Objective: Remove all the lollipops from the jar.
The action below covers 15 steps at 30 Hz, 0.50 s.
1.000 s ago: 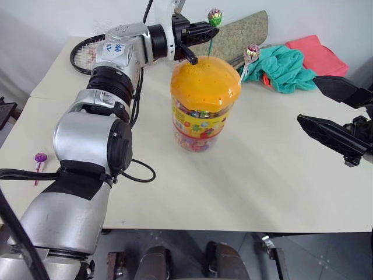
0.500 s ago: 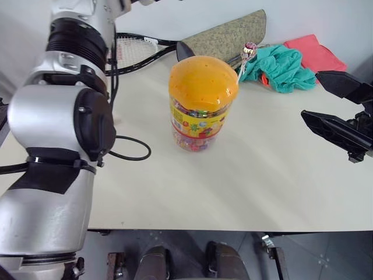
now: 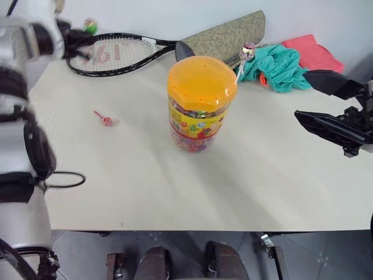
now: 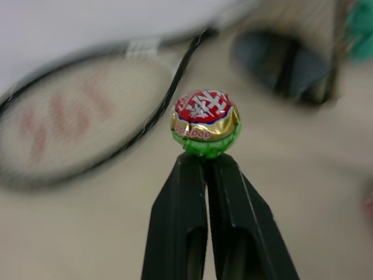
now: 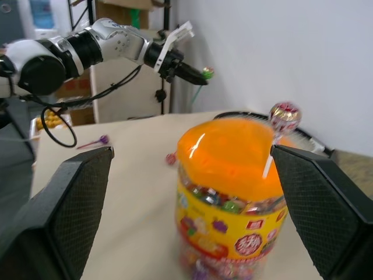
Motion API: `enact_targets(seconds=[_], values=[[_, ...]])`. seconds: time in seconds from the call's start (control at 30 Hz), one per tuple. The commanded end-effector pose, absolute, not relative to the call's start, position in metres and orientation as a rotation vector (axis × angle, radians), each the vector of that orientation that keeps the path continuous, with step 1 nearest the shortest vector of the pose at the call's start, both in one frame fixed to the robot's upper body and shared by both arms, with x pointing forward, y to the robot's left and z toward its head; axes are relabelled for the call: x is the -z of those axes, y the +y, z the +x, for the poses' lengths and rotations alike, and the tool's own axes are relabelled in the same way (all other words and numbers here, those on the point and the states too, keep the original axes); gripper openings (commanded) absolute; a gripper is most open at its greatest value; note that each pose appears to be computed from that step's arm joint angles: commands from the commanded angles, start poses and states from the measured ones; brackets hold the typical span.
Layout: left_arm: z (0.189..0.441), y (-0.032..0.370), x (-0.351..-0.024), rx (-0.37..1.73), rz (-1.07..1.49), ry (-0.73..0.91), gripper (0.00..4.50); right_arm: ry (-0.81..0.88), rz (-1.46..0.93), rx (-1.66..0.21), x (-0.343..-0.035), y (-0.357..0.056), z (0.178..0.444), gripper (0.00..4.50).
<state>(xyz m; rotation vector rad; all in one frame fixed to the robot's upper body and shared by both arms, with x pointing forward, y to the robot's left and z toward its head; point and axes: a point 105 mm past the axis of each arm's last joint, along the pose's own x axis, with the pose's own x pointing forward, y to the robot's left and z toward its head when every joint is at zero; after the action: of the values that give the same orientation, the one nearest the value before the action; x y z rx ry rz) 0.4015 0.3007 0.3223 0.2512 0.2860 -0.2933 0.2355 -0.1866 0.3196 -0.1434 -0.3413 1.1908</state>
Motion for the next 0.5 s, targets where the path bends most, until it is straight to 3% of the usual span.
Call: enact_targets(seconds=[0.03,0.23,0.5], values=[[0.375,0.309,-0.311,0.273,0.247,0.368,0.02,-0.345,-0.170,-1.226,-0.322,-0.184,0.234,4.50],[0.324,0.333,-0.243,0.189,0.204,0.661,0.02,-0.339,-0.153,-1.266,-0.319,-0.180,0.244,4.50],[0.279,0.346,-0.208,0.137,0.190,0.870,0.02,-0.337,-0.150,-1.304,-0.318,-0.174,0.253,4.50]])
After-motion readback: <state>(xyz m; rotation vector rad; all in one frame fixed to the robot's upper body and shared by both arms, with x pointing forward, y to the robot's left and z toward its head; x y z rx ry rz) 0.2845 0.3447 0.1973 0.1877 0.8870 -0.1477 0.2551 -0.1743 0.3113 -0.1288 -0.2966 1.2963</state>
